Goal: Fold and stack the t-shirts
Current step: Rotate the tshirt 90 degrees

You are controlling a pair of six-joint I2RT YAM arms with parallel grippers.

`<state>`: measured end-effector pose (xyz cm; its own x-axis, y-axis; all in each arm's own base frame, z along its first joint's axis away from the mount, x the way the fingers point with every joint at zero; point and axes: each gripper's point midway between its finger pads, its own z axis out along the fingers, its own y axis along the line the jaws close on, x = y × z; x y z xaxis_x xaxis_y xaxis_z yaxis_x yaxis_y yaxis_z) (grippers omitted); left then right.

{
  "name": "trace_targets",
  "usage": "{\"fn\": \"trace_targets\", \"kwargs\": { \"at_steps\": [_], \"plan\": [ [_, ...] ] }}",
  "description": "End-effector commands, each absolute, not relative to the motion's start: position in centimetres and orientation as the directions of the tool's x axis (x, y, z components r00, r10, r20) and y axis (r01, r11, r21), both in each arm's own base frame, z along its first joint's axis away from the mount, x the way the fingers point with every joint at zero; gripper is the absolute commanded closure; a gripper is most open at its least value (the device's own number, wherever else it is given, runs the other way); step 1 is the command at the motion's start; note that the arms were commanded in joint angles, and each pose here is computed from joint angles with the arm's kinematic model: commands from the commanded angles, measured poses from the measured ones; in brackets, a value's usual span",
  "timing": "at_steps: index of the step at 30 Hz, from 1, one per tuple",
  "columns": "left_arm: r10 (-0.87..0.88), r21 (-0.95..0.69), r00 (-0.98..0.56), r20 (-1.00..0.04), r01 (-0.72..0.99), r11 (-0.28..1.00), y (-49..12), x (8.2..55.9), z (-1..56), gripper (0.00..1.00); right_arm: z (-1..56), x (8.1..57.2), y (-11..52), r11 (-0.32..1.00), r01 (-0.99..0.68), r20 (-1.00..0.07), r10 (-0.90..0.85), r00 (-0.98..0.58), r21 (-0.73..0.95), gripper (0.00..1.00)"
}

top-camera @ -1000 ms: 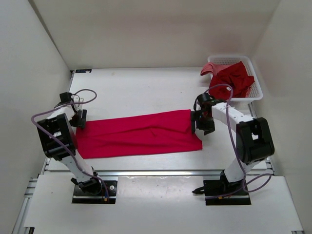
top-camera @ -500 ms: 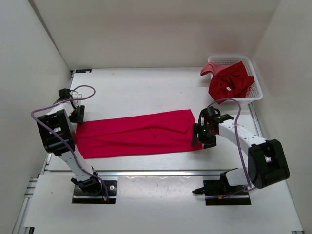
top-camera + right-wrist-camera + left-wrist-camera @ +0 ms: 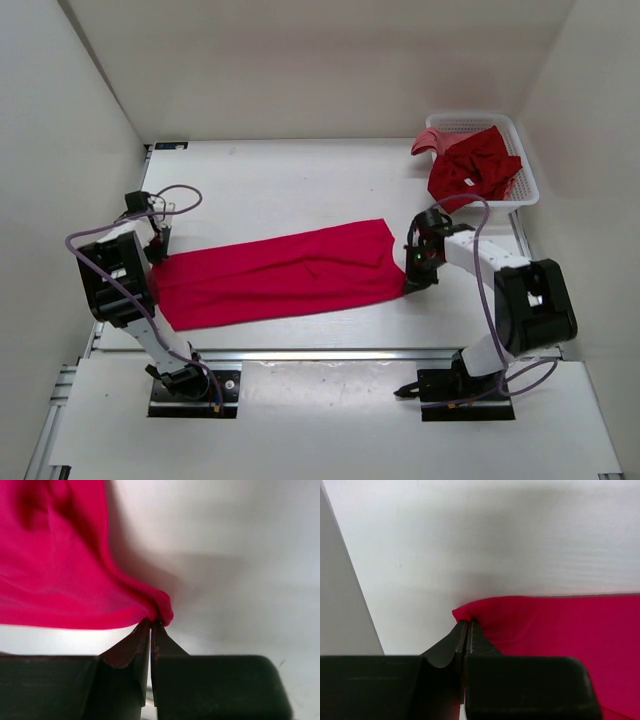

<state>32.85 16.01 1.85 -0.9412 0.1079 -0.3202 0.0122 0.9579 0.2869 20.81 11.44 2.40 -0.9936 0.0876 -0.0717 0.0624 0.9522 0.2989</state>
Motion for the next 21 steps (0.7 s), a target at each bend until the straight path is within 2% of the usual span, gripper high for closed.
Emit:
{"fn": "trace_targets", "kwargs": {
  "at_steps": [1,2,3,5,6,8,9,11,16,19,21],
  "plan": [
    [0.076,0.264,-0.955,-0.286,-0.002,0.964,16.1,29.7,2.4,0.90,5.5,29.2,12.5,0.941,-0.067,-0.290,0.034,-0.956,0.333,1.00],
    [0.080,0.267,-0.958,-0.276,0.003,0.964,16.2,29.2,2.3,0.90,6.4,31.5,13.1,0.938,-0.098,-0.326,0.016,-0.945,0.332,1.00],
    [0.083,0.274,-0.959,-0.271,0.006,0.962,16.2,28.6,2.3,0.90,5.7,32.3,13.5,0.940,-0.117,-0.315,-0.011,-0.949,0.319,1.00],
    [0.109,0.287,-0.960,-0.260,0.030,0.957,16.0,27.9,2.3,0.89,8.0,37.2,14.7,0.934,-0.177,-0.397,-0.043,-0.917,0.309,1.00],
    [0.114,0.287,-0.961,-0.252,0.038,0.957,16.0,27.4,2.2,0.87,6.9,38.1,15.0,0.935,-0.180,-0.376,-0.055,-0.925,0.305,1.00],
    [0.136,0.280,-0.962,-0.238,0.066,0.958,15.2,27.0,2.1,0.86,9.1,42.4,16.2,0.926,-0.207,-0.438,-0.051,-0.898,0.317,1.00],
    [0.137,0.288,-0.959,-0.248,0.063,0.956,15.4,27.1,2.5,0.84,7.9,43.0,16.0,0.930,-0.192,-0.409,-0.050,-0.911,0.314,1.00],
    [0.149,0.260,-0.961,-0.231,0.086,0.962,14.4,26.8,2.2,0.82,9.3,46.2,16.2,0.928,-0.195,-0.466,-0.026,-0.884,0.318,1.00],
    [0.164,0.231,-0.966,-0.201,0.116,0.966,13.4,26.7,2.4,0.79,7.5,48.1,14.0,0.936,-0.127,-0.443,0.035,-0.896,0.330,1.00],
    [0.170,0.182,-0.969,-0.177,0.138,0.974,12.3,26.3,2.2,0.76,8.0,50.4,13.0,0.929,-0.090,-0.464,0.093,-0.881,0.358,0.98],
    [0.205,0.161,-0.964,-0.171,0.178,0.971,11.1,26.5,2.2,0.74,9.3,53.7,13.1,0.916,-0.106,-0.515,0.119,-0.849,0.386,0.97]
  ]
}}
